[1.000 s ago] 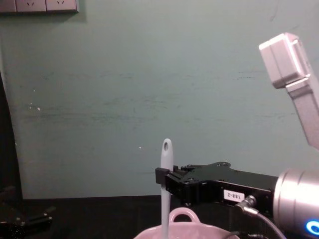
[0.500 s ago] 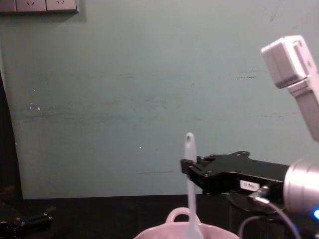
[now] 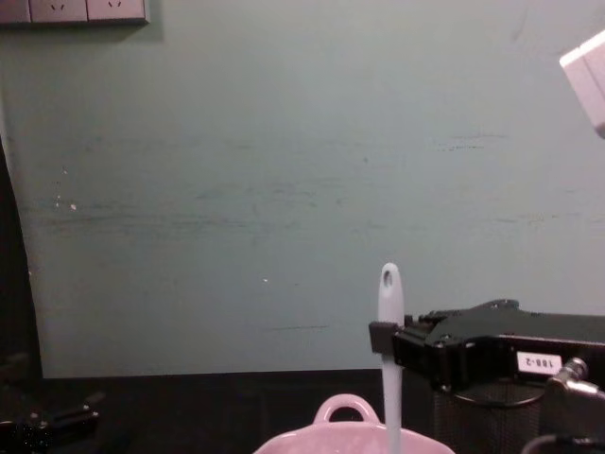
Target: Use the one hand to pick up the spoon and stir the clear water in the bowl.
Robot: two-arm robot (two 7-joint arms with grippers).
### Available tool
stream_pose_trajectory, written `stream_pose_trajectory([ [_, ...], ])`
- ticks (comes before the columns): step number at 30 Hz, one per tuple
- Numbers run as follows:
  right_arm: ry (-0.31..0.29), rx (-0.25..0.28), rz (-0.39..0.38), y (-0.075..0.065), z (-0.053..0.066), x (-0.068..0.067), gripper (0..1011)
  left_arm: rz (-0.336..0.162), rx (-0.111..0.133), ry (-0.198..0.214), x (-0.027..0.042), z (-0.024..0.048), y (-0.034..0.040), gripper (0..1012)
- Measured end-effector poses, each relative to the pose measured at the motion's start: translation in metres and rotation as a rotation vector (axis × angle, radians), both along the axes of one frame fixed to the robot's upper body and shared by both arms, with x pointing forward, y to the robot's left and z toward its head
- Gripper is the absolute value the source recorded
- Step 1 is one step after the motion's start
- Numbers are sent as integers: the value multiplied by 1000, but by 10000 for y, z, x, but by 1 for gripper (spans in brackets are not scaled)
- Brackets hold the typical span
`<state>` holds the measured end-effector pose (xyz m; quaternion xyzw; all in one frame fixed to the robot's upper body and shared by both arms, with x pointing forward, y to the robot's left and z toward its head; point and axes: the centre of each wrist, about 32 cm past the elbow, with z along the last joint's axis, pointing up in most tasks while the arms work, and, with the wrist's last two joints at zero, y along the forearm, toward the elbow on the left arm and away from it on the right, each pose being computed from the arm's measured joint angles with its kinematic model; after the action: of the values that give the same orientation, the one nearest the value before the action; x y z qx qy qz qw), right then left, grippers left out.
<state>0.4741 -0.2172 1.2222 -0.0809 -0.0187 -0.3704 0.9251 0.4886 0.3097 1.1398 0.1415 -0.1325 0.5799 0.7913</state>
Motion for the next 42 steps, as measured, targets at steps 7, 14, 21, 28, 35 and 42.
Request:
stream_pose_trajectory([
  [7,70,43,61,59,-10,-65,111,0,0,0,0,0,0,1011],
  [14,86,116,95,193,-82,-28,111,0,0,0,0,0,0,1011],
  [21,61,150,71,335,-177,135,111,0,0,0,0,0,0,1011],
  [28,7,140,-13,393,-246,286,111,0,0,0,0,0,0,1011],
  [35,-44,107,-94,339,-254,360,111,0,0,0,0,0,0,1011],
  [42,-87,56,-131,205,-235,303,111,0,0,0,0,0,0,1011],
])
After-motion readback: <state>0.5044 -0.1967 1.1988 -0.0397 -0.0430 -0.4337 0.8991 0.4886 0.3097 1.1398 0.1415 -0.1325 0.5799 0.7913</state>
